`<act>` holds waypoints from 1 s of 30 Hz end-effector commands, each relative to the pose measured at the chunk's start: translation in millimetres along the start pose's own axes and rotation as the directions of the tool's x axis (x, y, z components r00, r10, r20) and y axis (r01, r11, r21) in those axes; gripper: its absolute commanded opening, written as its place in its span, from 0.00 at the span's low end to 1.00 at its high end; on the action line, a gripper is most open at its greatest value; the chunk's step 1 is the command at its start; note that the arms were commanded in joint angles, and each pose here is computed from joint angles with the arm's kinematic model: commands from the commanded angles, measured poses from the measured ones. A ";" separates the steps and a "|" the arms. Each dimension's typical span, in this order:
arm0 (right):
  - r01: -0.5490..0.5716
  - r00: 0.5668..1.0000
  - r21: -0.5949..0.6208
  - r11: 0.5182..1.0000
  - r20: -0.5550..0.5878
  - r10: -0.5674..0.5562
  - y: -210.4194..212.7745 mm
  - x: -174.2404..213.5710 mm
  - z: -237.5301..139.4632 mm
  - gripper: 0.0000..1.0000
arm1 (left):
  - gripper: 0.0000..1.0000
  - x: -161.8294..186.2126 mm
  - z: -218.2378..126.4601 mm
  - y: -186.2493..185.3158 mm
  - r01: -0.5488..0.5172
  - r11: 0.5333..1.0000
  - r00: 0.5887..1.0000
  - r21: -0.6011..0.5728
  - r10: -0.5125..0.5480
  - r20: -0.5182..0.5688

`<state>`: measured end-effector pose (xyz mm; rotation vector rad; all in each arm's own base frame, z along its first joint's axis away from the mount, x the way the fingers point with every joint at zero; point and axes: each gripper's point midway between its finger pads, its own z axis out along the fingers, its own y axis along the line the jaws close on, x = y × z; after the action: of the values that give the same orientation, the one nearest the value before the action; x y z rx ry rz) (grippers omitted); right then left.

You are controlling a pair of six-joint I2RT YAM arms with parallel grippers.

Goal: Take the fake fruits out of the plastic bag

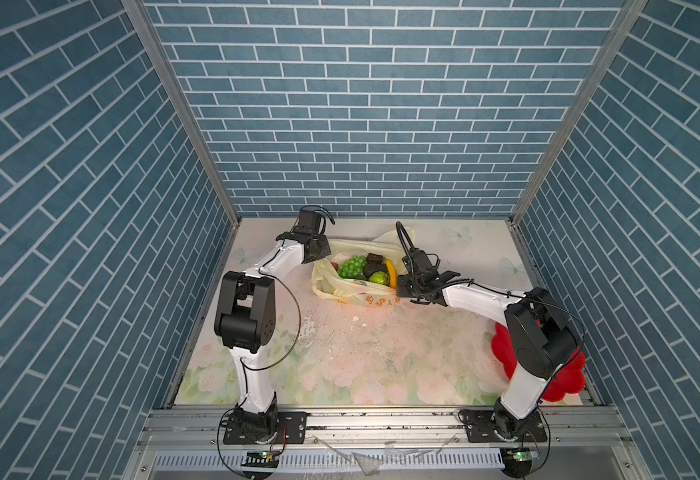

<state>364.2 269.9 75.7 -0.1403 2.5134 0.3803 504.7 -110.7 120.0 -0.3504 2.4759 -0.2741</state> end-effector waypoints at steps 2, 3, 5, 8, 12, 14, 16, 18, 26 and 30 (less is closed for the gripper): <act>-0.014 1.000 0.001 1.000 0.026 0.014 2.9 7.5 -6.3 0.02 | 0.59 12.9 -24.7 7.4 -0.011 0.998 0.999 -0.062 0.008 -0.037; -0.014 0.999 -0.002 1.000 0.030 0.014 4.0 8.8 -6.8 0.02 | 0.67 21.7 -32.6 10.6 -0.006 0.997 0.999 -0.078 0.003 -0.046; -0.014 0.999 -0.007 1.000 0.037 0.015 6.4 9.8 -7.7 0.02 | 0.75 36.0 -50.3 14.3 -0.015 0.995 0.999 -0.100 0.012 -0.032; -0.002 0.999 -0.010 1.000 0.050 0.002 10.9 11.0 -9.4 0.02 | 0.81 59.5 -70.4 14.8 -0.037 0.994 0.999 -0.104 0.034 -0.026; 0.014 0.998 -0.013 1.000 0.062 -0.013 17.3 12.9 -10.5 0.02 | 0.83 90.3 -68.1 7.5 -0.007 1.000 0.997 -0.027 0.005 -0.076; 0.019 0.998 -0.015 1.000 0.060 -0.018 19.7 13.9 -10.0 0.02 | 0.83 99.5 -61.7 2.4 -0.012 1.000 0.997 -0.002 0.012 -0.082; 0.017 0.998 -0.022 1.000 0.058 -0.016 21.7 14.0 -9.8 0.02 | 0.79 109.5 -51.4 -3.2 -0.009 0.999 0.994 0.037 0.013 -0.110; 0.003 0.999 -0.043 0.999 0.051 -0.001 24.6 14.9 -11.2 0.02 | 0.68 122.7 -42.7 -3.1 -0.007 0.999 0.988 0.052 0.015 -0.153; -0.057 0.997 -0.057 0.997 0.045 0.059 15.5 22.3 -12.8 0.02 | 0.15 156.5 -49.9 23.9 0.018 0.991 0.995 0.130 -0.005 -0.102; -0.080 0.996 -0.030 0.996 0.033 0.080 4.0 33.8 -12.1 0.02 | 0.13 175.6 -46.9 31.5 0.009 0.991 0.991 0.134 0.009 -0.135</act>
<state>336.8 283.4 73.8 -0.1165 2.4648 0.4601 331.3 -128.2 50.2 -0.3167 2.6123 -0.4391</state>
